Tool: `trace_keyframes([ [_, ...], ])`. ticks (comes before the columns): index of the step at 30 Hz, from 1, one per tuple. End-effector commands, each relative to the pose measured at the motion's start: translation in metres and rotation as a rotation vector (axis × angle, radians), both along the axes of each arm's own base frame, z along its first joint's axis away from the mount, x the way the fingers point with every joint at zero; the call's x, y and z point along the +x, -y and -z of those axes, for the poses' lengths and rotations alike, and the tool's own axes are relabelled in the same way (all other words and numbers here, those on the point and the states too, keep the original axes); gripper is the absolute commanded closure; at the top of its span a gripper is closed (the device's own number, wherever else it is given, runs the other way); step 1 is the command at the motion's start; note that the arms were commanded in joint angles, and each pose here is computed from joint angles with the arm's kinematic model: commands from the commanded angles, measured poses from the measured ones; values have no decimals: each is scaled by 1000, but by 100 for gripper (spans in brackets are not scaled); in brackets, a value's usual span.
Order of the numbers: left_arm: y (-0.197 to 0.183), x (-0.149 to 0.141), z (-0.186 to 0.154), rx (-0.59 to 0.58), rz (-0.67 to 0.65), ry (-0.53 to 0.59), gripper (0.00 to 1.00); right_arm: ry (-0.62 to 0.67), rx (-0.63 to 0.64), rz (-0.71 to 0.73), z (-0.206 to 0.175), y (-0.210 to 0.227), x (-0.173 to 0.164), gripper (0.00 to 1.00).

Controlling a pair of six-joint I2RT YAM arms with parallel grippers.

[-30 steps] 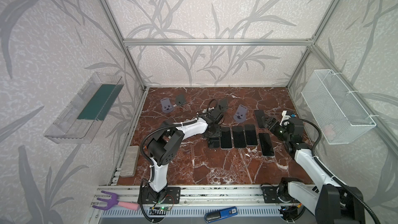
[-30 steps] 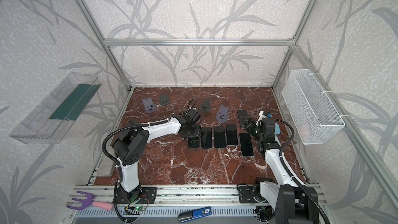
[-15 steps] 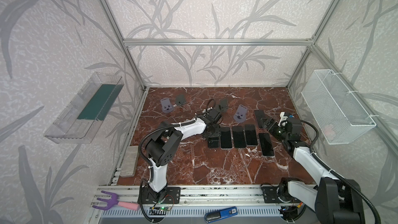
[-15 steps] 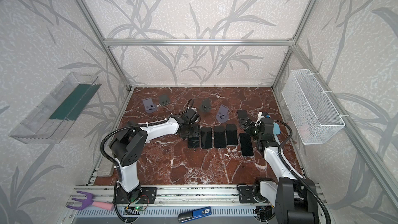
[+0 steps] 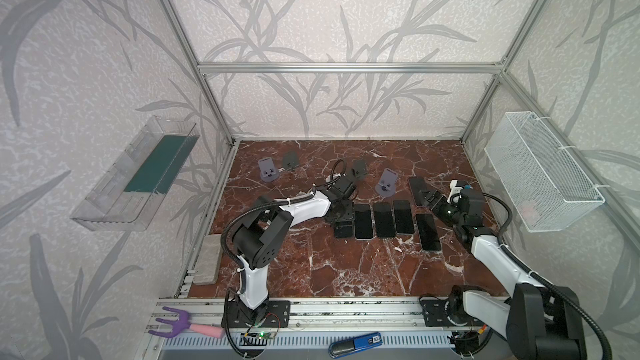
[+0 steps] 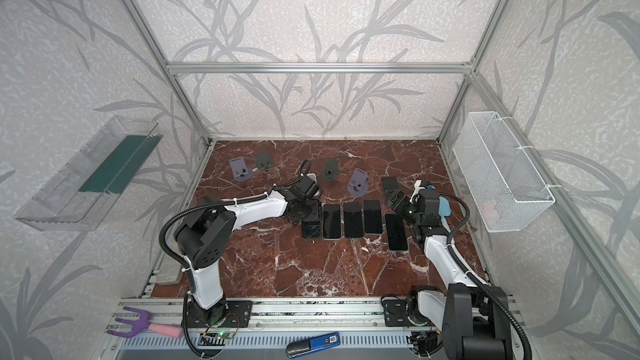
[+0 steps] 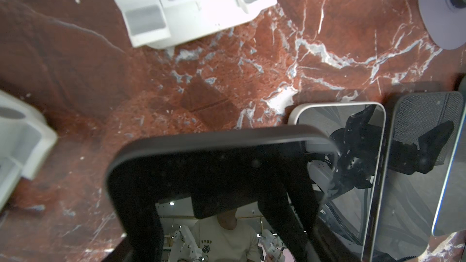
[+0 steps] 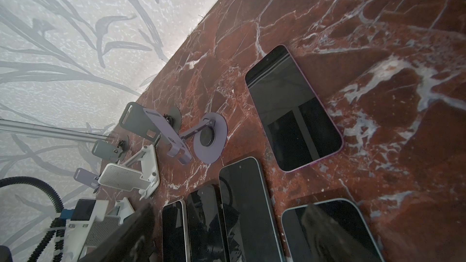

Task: Remove the phone from the phone stand
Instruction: Place the phone at the center of the table.

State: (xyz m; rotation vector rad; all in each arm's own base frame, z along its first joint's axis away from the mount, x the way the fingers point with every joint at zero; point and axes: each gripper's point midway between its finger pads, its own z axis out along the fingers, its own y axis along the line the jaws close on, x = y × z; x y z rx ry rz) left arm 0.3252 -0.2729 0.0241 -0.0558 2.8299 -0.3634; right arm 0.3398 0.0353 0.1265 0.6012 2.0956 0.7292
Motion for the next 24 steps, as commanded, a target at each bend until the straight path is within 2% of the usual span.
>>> trace_keyframes([
  [1,-30,-57,55,133,-16,-243,35,30,5,-15,-8,-4,0,8],
  [24,-48,-61,43,231,16,-247,27,83,15,-28,-26,-7,-4,8],
])
